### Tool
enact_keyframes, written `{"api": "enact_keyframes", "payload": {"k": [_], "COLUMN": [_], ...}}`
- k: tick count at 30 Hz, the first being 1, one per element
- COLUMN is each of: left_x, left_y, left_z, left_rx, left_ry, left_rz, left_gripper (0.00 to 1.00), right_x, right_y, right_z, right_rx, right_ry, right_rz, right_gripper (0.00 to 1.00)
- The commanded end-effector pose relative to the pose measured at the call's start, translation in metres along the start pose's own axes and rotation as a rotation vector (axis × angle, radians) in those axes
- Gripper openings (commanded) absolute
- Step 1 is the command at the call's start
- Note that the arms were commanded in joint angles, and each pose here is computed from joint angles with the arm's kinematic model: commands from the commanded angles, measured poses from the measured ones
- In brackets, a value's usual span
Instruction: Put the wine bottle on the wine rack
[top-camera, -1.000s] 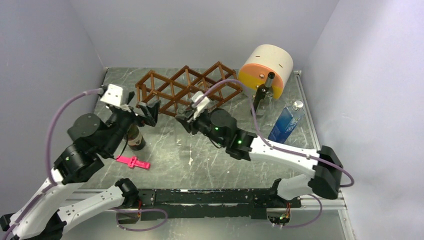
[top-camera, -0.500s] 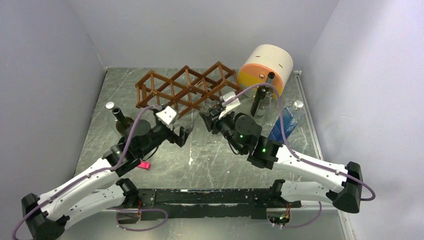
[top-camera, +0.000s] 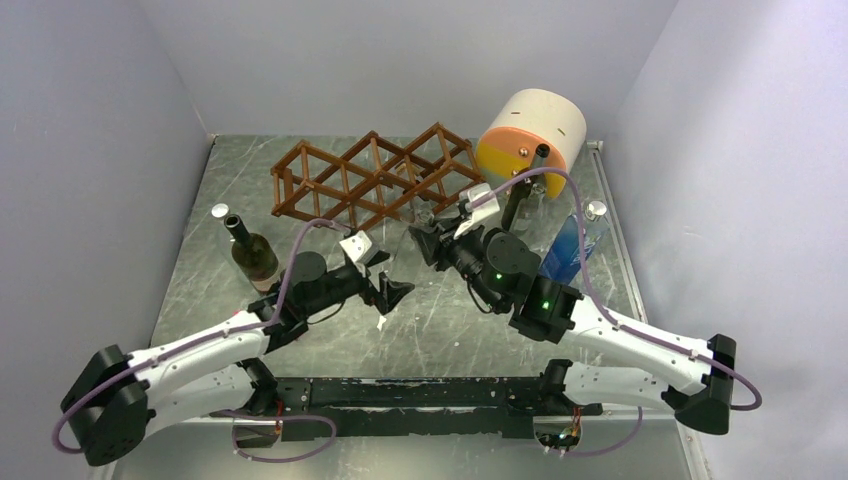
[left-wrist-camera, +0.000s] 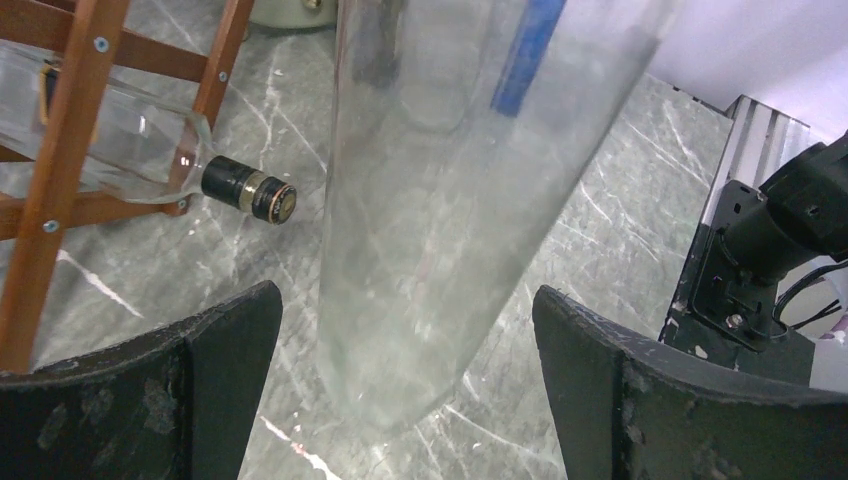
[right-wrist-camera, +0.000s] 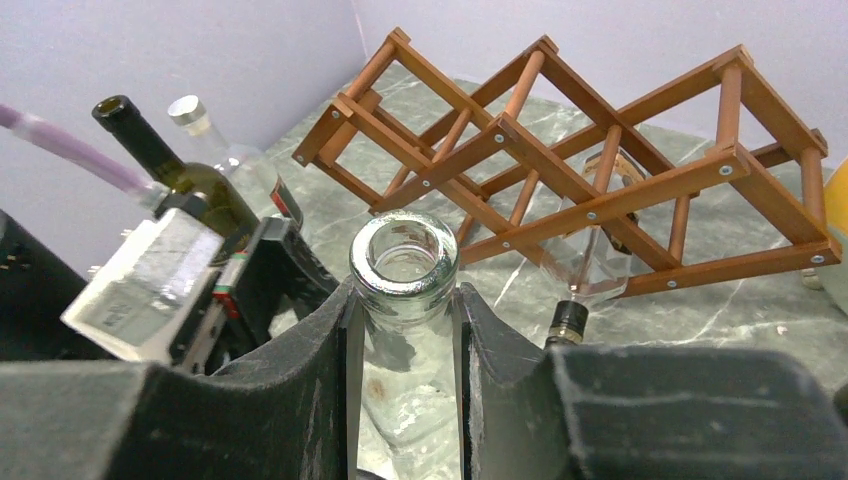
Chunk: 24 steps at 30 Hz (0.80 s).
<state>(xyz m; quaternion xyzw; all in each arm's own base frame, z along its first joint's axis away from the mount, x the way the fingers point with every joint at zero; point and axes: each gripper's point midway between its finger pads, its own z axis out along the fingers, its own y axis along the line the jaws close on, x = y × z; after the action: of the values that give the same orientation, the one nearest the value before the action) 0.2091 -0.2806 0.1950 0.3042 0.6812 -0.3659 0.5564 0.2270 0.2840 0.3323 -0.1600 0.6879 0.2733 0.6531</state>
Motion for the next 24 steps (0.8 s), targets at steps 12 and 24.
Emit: {"api": "enact_keyframes", "payload": {"k": [12,24], "left_x": [-0.030,-0.028], "left_y": [0.012,0.017], "left_z": [0.036,0.032], "left_rx": [-0.086,-0.130], "left_ry": [-0.278,-0.298], "left_rz": [0.207,0.301], "left_gripper": [0.91,0.66], "right_x": [-0.030,-0.031], "right_y": [-0.019,-0.029], "right_z": [0.022,0.018], "right_rx": [0.253,0.322], "right_ry": [-0.071,-0.056], "right_rz": [0.254,0.273], "right_gripper": [0.00,0.00]}}
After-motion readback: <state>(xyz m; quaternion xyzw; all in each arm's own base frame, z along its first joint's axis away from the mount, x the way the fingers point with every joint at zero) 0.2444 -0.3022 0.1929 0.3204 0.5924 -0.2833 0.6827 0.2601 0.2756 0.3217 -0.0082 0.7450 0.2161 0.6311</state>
